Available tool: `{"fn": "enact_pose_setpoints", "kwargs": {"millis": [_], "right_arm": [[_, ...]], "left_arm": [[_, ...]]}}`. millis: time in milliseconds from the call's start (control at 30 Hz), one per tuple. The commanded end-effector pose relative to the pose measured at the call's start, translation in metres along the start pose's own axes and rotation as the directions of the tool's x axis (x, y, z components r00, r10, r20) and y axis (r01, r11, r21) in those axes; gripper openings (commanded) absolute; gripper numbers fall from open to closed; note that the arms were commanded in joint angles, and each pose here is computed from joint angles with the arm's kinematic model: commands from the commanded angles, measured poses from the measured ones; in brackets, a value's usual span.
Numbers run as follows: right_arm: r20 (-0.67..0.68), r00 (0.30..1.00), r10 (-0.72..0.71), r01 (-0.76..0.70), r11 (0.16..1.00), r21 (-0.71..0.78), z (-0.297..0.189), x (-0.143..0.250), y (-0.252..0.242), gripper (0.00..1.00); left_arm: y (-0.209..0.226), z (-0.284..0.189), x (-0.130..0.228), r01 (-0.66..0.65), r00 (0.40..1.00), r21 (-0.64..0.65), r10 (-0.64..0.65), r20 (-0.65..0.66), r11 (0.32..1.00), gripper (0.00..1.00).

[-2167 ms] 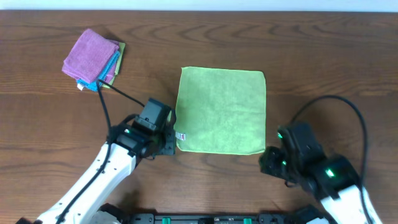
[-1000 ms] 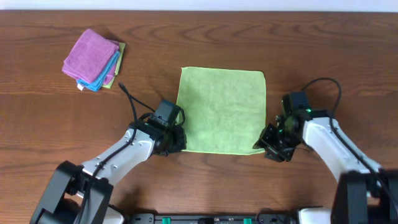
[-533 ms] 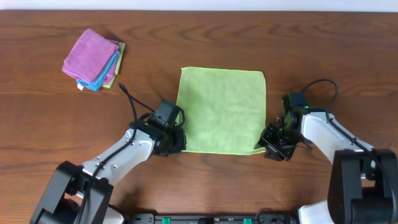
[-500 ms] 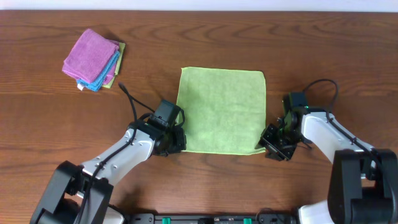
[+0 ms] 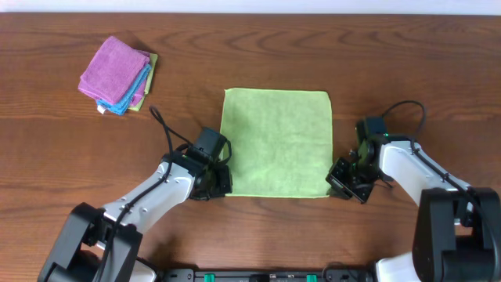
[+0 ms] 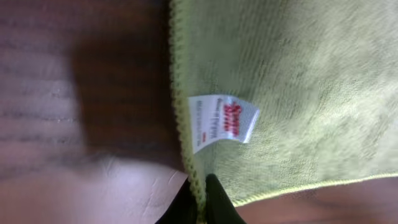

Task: Fold the cloth
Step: 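Grasp the cloth's two near corners with left and right grippers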

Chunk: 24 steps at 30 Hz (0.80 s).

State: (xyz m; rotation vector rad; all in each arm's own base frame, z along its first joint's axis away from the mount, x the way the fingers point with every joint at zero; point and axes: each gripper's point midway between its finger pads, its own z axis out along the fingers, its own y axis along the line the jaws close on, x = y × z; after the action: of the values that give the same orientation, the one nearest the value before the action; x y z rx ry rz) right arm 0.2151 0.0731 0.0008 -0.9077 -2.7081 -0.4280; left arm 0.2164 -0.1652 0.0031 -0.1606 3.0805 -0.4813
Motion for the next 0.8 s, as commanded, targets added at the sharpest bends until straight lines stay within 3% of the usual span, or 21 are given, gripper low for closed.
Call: {"fn": "enact_pose_setpoints", "kwargs": {"millis": [0, 433, 767], "right_arm": [[0.004, 0.999, -0.043, 0.043, 0.999, -0.011, -0.005, 0.002, 0.000, 0.01], [0.226, 0.960, -0.162, 0.191, 0.975, -0.111, -0.072, 0.034, 0.020, 0.02], [0.420, 0.896, -0.145, 0.274, 0.924, -0.266, -0.093, -0.009, 0.074, 0.02]], "left_arm": [[0.001, -0.010, 0.003, 0.005, 1.000, -0.003, -0.005, 0.005, 1.000, 0.06], [-0.006, -0.082, 0.010, -0.044, 0.982, 0.057, 0.033, 0.184, 0.997, 0.06], [-0.002, -0.099, -0.068, 0.015, 0.889, 0.068, -0.044, 0.456, 0.998, 0.06]]}}
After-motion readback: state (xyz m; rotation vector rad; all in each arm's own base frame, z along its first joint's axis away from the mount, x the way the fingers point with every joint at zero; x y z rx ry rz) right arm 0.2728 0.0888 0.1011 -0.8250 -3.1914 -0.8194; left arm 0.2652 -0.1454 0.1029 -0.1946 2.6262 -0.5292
